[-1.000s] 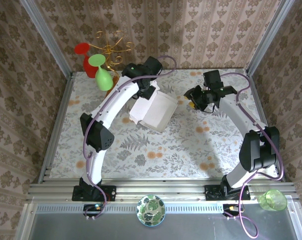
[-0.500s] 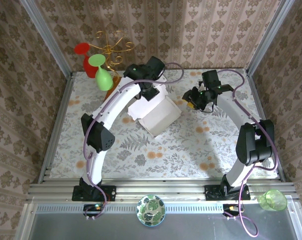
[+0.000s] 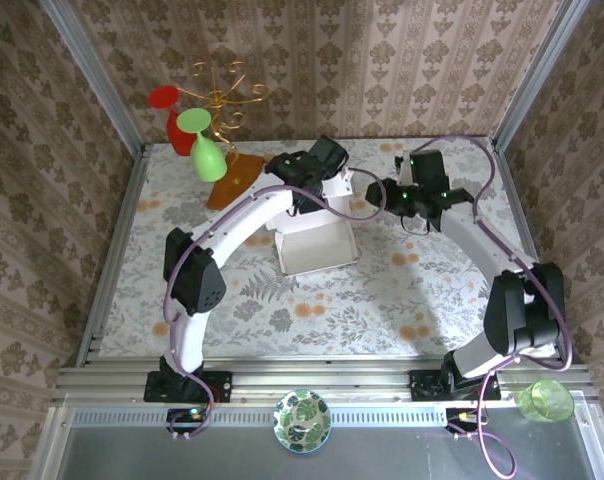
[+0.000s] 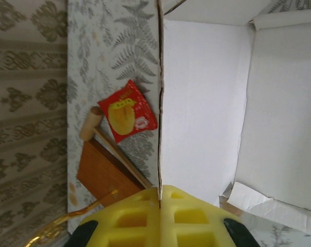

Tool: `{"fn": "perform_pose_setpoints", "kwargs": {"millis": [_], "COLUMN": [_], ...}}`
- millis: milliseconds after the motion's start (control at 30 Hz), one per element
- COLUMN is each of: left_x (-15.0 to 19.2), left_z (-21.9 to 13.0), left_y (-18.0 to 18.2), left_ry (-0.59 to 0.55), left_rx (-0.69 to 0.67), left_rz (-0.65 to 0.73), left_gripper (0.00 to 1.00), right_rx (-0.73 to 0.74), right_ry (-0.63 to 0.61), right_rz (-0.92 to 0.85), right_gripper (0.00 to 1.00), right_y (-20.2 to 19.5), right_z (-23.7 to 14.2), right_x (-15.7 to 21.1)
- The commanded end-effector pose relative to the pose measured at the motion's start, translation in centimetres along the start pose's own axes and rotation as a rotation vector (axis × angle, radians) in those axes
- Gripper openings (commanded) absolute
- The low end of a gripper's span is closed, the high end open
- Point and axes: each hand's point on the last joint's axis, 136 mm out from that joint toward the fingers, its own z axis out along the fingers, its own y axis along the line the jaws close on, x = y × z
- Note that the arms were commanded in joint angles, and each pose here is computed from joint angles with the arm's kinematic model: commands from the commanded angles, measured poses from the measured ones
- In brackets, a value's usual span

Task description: Fold the paper box

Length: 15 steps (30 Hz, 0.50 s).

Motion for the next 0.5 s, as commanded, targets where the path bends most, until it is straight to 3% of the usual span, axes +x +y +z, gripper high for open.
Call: {"fn": "perform_pose_setpoints", "kwargs": {"millis": [0, 167, 467], "left_x": [-0.6, -0.6, -0.4], "left_z": [-1.9, -1.9, -1.6], "left_y": [1.0, 0.4, 0.0], "left_ry": [-0.070, -0.094, -0.106], "left_rx": [-0.015, 0.013, 0.038], "left_rz": [0.042, 0.065, 0.054], "left_gripper": [0.00, 0.00, 0.00], "right_rx": [-0.103, -0.168, -0.088], "right_ry": [-0.144, -0.192, -0.146], "right_rz": [-0.380, -0.615, -0.738], "right_gripper": [0.44, 0.50, 0.49], "right_y": [1.4, 2.8, 3.4], "right_z": [-0.1, 1.2, 4.4], "right_x": [-0.3, 0.7, 0.2]}}
